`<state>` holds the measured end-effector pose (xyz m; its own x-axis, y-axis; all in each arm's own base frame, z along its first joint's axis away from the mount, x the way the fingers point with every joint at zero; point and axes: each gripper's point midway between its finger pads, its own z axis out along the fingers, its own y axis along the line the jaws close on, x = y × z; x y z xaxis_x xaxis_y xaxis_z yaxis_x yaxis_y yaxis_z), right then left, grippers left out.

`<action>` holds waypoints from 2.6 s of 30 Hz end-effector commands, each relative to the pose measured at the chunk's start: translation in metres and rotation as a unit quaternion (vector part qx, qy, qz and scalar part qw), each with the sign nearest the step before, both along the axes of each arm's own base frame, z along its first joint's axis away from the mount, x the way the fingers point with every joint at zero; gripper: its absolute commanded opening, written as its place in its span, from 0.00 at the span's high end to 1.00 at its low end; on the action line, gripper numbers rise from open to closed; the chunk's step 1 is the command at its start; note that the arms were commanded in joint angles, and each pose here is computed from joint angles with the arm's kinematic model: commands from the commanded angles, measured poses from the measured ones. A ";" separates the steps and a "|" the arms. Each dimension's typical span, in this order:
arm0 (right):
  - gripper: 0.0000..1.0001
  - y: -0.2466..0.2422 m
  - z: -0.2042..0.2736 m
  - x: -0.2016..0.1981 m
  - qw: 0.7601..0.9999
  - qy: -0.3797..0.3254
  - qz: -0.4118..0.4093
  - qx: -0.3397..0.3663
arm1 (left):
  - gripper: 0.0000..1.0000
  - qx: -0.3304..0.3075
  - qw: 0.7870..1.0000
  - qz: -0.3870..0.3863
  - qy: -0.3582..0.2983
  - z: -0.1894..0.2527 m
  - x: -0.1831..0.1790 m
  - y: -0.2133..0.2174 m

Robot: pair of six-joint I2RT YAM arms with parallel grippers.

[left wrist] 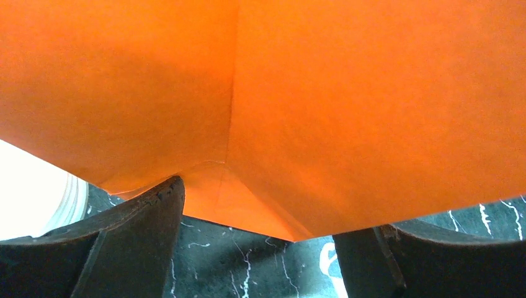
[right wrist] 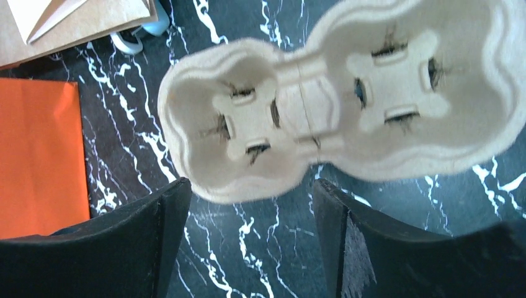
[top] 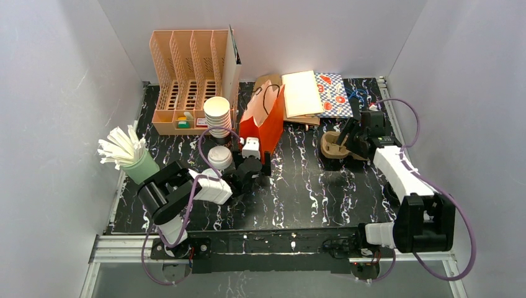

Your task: Pack the takeout coffee

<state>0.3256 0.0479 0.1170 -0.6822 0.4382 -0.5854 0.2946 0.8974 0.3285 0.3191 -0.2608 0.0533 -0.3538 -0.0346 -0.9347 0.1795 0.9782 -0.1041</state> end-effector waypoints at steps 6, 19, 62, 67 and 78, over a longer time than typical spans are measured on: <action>0.17 -0.031 0.003 0.045 0.997 -0.024 -0.011 -0.069 | 0.11 -0.008 1.000 -0.018 -0.018 0.031 0.004 0.009; 0.22 -0.029 -0.030 0.058 0.997 0.025 0.020 -0.077 | 0.02 -0.047 0.997 -0.049 0.046 0.049 -0.035 0.020; 0.33 0.118 -0.039 -0.085 0.955 0.097 0.279 -0.015 | 0.51 -0.353 0.891 -0.194 0.210 0.039 -0.135 -0.081; 0.39 0.124 -0.032 -0.087 0.955 0.088 0.285 -0.001 | 0.58 -0.370 0.880 -0.188 0.230 0.033 -0.128 -0.074; 0.42 0.124 -0.036 -0.091 0.954 0.096 0.285 0.002 | 0.56 -0.361 0.880 -0.203 0.234 0.030 -0.120 -0.077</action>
<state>0.2236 0.1598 0.0626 -0.9273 -0.0529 -0.3705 -0.1660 0.9453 0.2807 0.1947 -0.3319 0.0749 -0.8178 -0.3480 -0.4583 0.2427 0.5135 -0.8230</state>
